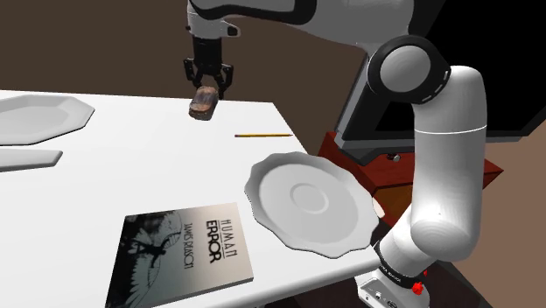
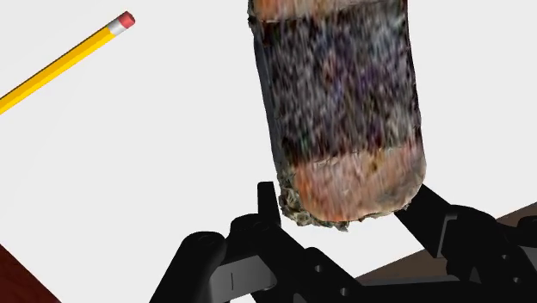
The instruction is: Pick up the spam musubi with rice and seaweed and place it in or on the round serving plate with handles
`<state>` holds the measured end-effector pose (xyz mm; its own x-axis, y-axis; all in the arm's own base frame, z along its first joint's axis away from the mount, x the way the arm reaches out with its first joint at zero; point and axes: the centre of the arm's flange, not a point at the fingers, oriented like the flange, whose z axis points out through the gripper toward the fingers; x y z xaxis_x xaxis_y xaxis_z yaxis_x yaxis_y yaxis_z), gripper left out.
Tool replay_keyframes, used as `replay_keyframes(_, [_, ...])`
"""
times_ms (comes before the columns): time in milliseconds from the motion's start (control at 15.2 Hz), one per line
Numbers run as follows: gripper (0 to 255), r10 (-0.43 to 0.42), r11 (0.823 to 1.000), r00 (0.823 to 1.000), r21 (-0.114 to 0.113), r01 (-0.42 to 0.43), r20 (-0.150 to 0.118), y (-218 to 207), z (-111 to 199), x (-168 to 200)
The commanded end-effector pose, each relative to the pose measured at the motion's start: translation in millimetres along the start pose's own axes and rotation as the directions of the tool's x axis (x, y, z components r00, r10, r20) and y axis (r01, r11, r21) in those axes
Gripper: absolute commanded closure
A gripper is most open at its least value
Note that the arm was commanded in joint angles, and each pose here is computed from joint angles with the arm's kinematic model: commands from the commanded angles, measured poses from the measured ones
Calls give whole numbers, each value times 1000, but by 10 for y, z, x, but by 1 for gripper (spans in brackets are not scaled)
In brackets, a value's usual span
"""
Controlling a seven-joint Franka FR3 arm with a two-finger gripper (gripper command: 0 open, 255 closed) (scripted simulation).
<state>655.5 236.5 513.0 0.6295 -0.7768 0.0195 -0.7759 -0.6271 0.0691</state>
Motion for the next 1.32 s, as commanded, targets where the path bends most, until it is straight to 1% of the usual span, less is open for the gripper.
replay_keyframes(0, [255,0,1000,1000,0,0,0,8,-97,7])
replay_keyframes(594, [255,0,1000,1000,0,0,0,41,-561,17])
replay_keyframes(1254, [255,0,1000,1000,0,0,0,1174,-543,-660])
